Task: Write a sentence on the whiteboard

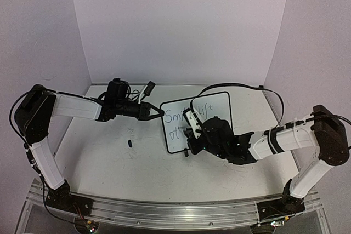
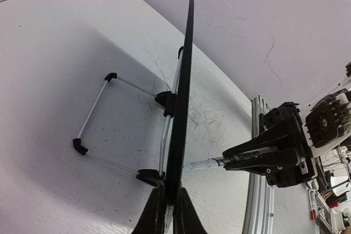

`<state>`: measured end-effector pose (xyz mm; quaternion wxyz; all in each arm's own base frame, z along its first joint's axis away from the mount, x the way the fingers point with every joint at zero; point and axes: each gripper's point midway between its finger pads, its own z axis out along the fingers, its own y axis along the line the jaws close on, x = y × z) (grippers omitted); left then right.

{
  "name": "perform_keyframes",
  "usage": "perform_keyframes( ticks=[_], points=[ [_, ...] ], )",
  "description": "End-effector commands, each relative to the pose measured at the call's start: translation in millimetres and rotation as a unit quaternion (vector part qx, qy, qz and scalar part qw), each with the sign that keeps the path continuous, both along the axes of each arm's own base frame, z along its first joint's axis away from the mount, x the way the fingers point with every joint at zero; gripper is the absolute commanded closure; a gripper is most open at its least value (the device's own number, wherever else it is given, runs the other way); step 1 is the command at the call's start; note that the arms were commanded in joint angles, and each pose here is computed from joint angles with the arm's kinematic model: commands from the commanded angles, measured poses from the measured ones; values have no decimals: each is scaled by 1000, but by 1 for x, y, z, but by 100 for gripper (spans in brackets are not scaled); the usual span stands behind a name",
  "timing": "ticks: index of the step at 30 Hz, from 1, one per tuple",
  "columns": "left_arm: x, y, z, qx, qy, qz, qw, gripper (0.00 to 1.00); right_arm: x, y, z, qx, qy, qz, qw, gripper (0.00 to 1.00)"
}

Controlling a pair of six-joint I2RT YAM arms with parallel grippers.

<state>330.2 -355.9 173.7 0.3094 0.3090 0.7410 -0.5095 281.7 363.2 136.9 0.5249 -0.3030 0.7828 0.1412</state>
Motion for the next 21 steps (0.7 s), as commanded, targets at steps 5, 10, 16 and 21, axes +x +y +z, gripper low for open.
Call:
perform_keyframes(
  ticks=[5, 10, 16, 21],
  points=[
    [3, 0, 27, -18, -32, -3, 999, 100, -9, -6, -13, 6, 29, -2, 1000, 100],
    [3, 0, 26, -17, -30, -3, 999, 100, -13, -8, -18, 6, 38, -2, 999, 100],
    [3, -1, 26, -17, -30, -4, 999, 100, -20, -5, -25, 6, 51, 5, 999, 100],
    [3, -1, 26, -17, -30, -4, 999, 100, -18, -5, -26, 4, 49, 1, 999, 100]
  ],
)
